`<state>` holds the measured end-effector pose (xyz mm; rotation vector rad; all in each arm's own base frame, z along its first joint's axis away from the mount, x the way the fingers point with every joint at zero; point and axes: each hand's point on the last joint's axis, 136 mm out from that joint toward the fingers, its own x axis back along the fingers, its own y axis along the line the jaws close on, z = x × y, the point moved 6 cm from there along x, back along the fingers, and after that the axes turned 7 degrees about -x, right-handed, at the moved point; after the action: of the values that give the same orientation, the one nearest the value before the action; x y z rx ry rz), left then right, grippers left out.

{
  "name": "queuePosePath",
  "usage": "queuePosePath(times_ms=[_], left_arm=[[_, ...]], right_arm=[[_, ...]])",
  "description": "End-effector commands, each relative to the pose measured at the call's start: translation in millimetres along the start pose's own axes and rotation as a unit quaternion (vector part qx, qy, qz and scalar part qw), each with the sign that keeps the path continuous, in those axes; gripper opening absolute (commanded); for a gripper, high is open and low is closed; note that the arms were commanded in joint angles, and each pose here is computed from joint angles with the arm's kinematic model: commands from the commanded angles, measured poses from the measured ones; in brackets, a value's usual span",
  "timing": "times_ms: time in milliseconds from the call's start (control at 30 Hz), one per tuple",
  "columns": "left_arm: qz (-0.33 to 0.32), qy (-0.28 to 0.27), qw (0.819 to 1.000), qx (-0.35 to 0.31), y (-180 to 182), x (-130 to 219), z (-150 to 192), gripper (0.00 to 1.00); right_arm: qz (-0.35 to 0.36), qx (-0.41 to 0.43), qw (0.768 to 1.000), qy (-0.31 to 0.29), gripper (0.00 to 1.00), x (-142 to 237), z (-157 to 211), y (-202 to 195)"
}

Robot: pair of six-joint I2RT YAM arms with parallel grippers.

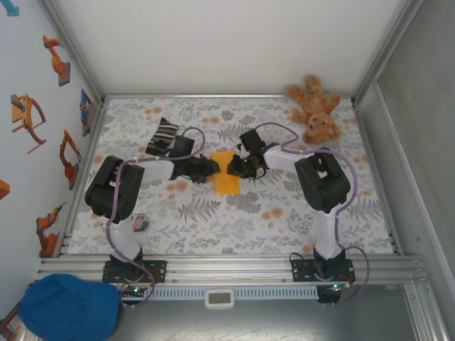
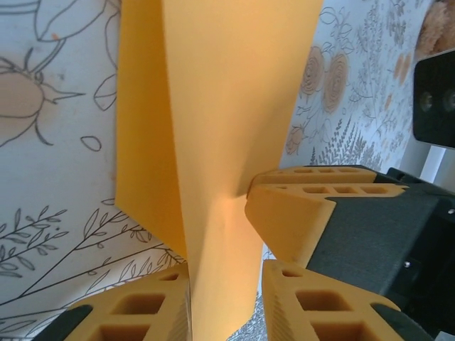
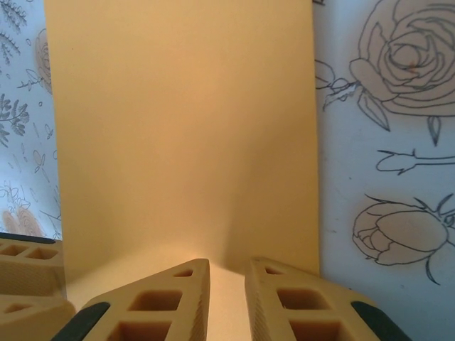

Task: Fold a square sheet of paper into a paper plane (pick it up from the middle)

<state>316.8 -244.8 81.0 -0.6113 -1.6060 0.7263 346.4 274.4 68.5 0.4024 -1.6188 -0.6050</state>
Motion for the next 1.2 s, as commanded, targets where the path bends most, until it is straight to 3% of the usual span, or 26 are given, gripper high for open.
queuePosePath(times_ms=[0,200,533,767,933,1167], left_arm=[[-0.014,0.005,1.0,0.011,4.0,-2.4,-1.6,0.24],[-0.009,-0.001,1.0,0.022,0.7,-2.2,-5.7,0.0],[-0.028,-0.023,0.996,0.082,-4.5,14.1,-18.4,0.0],[-0.031,-0.025,0.992,0.118,-8.4,15.2,-27.7,0.0],[-0.033,-0.022,0.991,0.125,-4.6,11.6,-28.6,0.0],[-0.029,-0.017,0.991,0.129,-4.6,12.2,-28.1,0.0]], right_arm=[[0.04,-0.018,0.999,0.001,0.24,-3.4,7.3,-22.0],[-0.016,0.016,0.997,-0.07,0.32,29.0,-11.7,6.1],[0.02,0.192,0.95,-0.245,0.6,91.5,-8.5,4.0],[-0.01,0.33,0.91,-0.25,0.63,85.2,20.9,25.4],[-0.032,0.479,0.842,-0.245,0.65,62.7,60.7,44.8],[0.025,0.56,0.795,-0.232,0.66,32.7,77.4,50.3]])
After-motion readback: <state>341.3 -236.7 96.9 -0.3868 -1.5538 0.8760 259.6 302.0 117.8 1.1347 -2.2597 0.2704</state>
